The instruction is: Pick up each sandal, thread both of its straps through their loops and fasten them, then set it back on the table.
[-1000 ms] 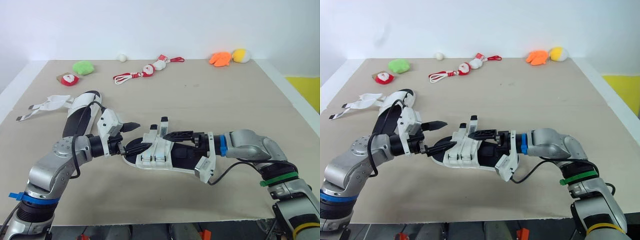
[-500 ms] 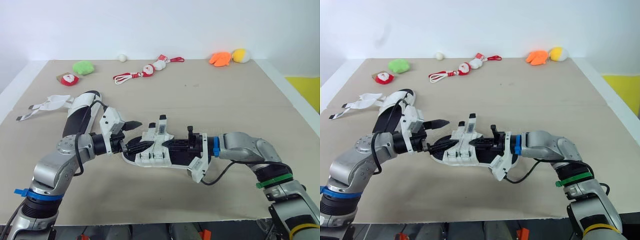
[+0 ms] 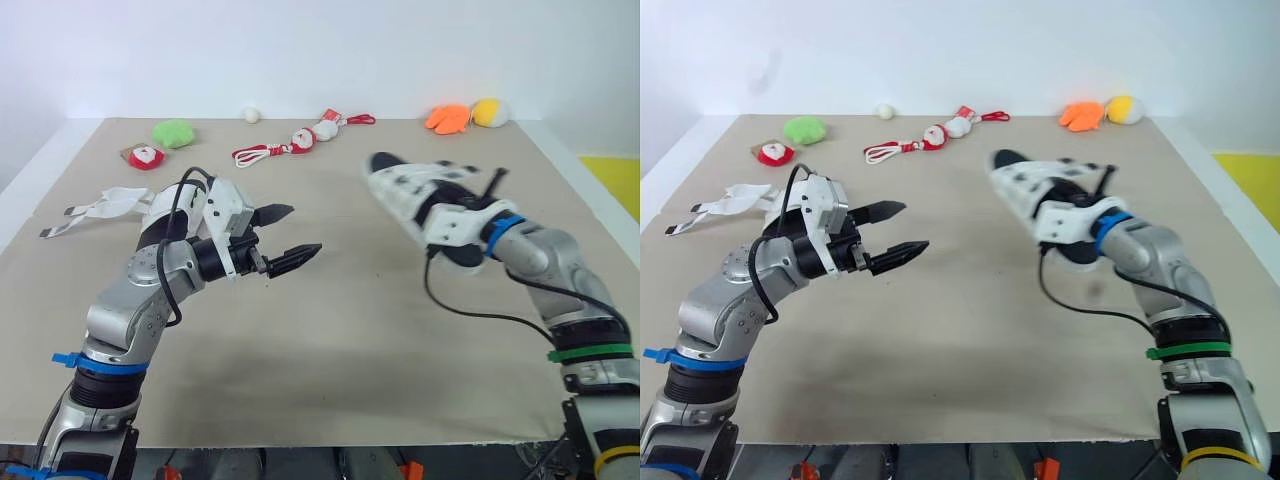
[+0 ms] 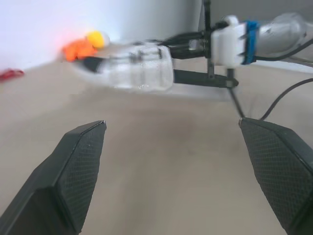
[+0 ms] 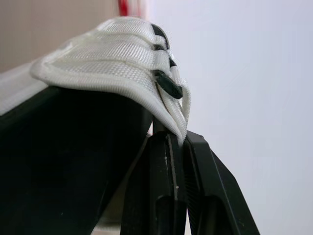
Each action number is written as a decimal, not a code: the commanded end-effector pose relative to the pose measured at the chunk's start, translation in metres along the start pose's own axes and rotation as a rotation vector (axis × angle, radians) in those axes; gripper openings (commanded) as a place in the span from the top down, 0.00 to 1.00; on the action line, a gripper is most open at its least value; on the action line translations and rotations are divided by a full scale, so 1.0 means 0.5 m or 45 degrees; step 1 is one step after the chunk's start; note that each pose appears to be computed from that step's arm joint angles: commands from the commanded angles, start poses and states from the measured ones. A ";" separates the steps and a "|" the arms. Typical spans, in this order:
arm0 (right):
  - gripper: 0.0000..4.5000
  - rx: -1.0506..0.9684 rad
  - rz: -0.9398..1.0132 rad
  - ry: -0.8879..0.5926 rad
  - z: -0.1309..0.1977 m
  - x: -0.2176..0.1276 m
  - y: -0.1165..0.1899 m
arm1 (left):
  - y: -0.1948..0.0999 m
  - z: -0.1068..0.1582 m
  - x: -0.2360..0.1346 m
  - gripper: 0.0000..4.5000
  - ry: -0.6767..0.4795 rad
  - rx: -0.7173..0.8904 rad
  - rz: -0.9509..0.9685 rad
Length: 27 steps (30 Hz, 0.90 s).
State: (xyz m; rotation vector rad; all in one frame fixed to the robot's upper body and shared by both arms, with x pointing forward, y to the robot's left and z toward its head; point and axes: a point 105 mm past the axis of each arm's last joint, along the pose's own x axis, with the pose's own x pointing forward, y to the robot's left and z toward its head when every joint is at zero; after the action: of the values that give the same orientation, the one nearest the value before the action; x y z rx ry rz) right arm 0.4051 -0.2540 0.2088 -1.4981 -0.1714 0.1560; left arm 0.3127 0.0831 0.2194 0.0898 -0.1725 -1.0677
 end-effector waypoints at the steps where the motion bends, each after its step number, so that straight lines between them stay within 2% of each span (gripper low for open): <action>1: 0.99 0.001 -0.101 0.254 -0.089 -0.011 -0.036 | 0.006 0.030 0.008 0.00 -0.076 0.065 0.018; 3: 0.99 -0.032 -0.052 0.367 -0.128 -0.020 -0.012 | 0.007 0.031 0.010 0.00 -0.077 0.069 0.019; 6: 0.99 0.073 0.009 0.451 -0.150 -0.025 0.020 | 0.009 0.030 0.012 0.00 -0.077 0.075 0.022; 10: 0.62 0.364 0.006 0.443 -0.145 -0.032 0.019 | 0.018 0.029 0.007 0.00 -0.061 0.115 0.072; 11: 0.53 0.425 0.001 0.415 -0.140 -0.034 0.012 | 0.023 0.030 0.004 0.00 -0.059 0.130 0.095; 12: 0.37 0.476 0.009 0.367 -0.131 -0.037 0.004 | 0.031 0.030 0.000 0.00 -0.058 0.147 0.131; 14: 0.25 0.580 0.020 0.278 -0.112 -0.048 -0.013 | 0.055 0.030 -0.014 0.00 -0.044 0.187 0.228; 16: 0.01 0.620 0.009 0.201 -0.102 -0.064 -0.038 | 0.094 0.026 -0.037 0.00 0.002 0.269 0.380; 18: 0.00 0.681 0.012 0.108 -0.086 -0.077 -0.062 | 0.129 0.024 -0.064 0.00 0.057 0.369 0.526; 20: 0.00 0.823 0.080 -0.071 -0.046 -0.088 -0.079 | 0.175 0.032 -0.105 0.00 0.087 0.436 0.719; 23: 0.00 1.123 0.143 -0.371 0.035 -0.094 -0.110 | 0.217 0.033 -0.153 0.00 0.188 0.602 0.908; 24: 0.00 1.221 0.206 -0.488 0.076 -0.093 -0.118 | 0.233 0.026 -0.172 0.00 0.272 0.690 0.977; 27: 0.00 1.363 0.377 -0.707 0.166 -0.098 -0.130 | 0.258 0.014 -0.209 0.00 0.435 0.881 1.084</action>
State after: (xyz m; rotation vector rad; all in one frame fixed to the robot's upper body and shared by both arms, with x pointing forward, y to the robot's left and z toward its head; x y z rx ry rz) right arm 0.3519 -0.2044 0.2562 -0.4011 -0.1899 0.6890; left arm 0.3750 0.2298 0.2286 0.6703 -0.2041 -0.1584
